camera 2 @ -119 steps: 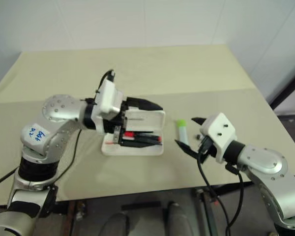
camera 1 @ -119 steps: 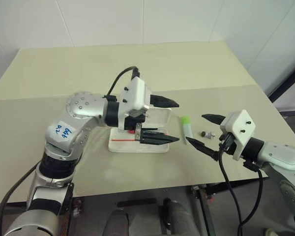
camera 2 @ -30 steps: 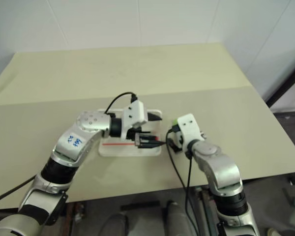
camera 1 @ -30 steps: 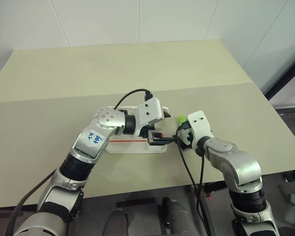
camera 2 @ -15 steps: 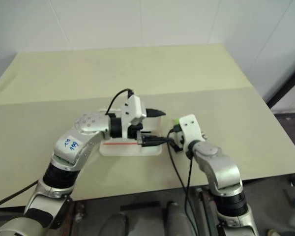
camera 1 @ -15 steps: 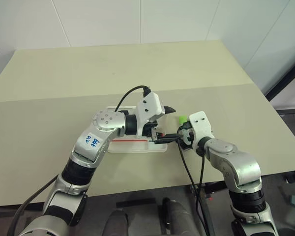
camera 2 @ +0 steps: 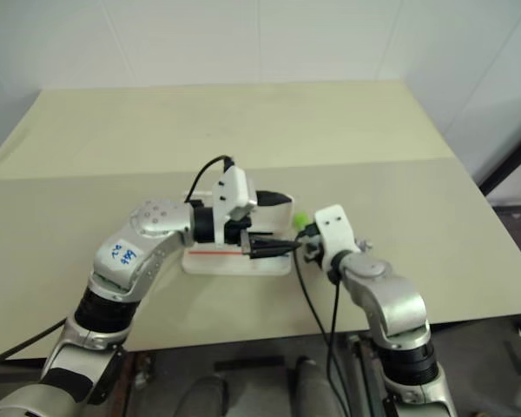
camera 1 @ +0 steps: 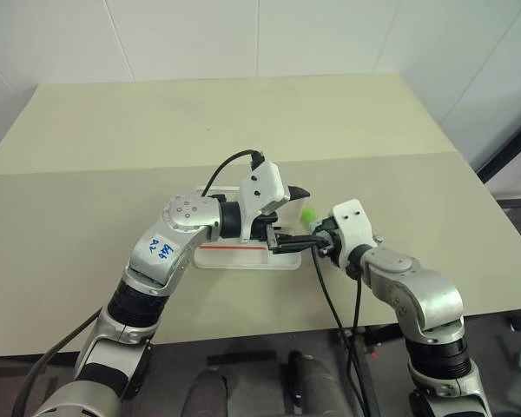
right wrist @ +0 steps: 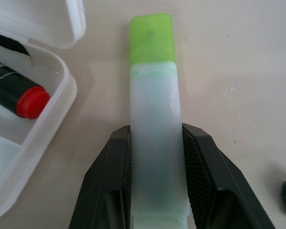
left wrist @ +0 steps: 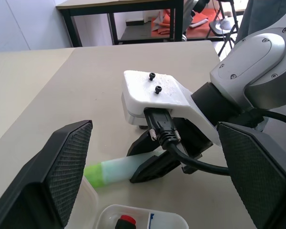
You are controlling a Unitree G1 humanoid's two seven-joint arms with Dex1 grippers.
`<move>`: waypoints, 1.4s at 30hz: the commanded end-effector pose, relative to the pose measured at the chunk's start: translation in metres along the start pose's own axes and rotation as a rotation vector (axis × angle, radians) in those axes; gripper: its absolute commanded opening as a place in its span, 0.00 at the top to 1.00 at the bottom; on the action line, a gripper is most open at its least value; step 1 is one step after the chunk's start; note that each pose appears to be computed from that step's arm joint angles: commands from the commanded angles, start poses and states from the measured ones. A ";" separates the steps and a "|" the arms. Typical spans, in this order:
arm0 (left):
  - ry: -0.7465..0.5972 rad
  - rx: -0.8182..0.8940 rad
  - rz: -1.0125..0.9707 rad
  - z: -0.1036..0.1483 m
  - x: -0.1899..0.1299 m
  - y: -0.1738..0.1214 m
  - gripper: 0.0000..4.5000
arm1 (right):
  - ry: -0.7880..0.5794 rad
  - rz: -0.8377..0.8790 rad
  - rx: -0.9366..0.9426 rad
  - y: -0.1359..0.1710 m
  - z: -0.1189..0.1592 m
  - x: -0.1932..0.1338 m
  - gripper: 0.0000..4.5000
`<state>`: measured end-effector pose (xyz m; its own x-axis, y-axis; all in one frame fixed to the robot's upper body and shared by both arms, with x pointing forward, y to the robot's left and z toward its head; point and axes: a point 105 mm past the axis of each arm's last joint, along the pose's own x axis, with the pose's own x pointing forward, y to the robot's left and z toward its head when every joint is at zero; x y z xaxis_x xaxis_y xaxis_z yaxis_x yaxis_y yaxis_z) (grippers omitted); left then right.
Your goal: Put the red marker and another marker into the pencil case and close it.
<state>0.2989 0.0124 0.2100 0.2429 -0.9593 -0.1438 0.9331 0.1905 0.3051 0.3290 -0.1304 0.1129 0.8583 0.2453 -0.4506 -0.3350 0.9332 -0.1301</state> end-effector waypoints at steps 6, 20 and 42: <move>-0.061 0.044 -0.017 0.017 0.000 -0.002 0.01 | -0.019 -0.347 -0.079 -0.087 0.006 -0.022 0.75; -0.097 0.041 -0.006 0.020 -0.001 0.008 0.01 | -0.403 -0.382 -0.216 -0.101 0.101 -0.070 0.75; -0.351 0.104 -0.189 0.027 -0.040 0.007 0.01 | -0.383 0.403 -0.359 0.035 0.074 -0.100 0.75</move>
<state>0.2925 0.0429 0.2355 -0.0243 -0.9962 0.0831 0.9310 0.0077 0.3649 0.2679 -0.1079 0.2132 0.7089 0.6757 -0.2021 -0.7021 0.6489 -0.2931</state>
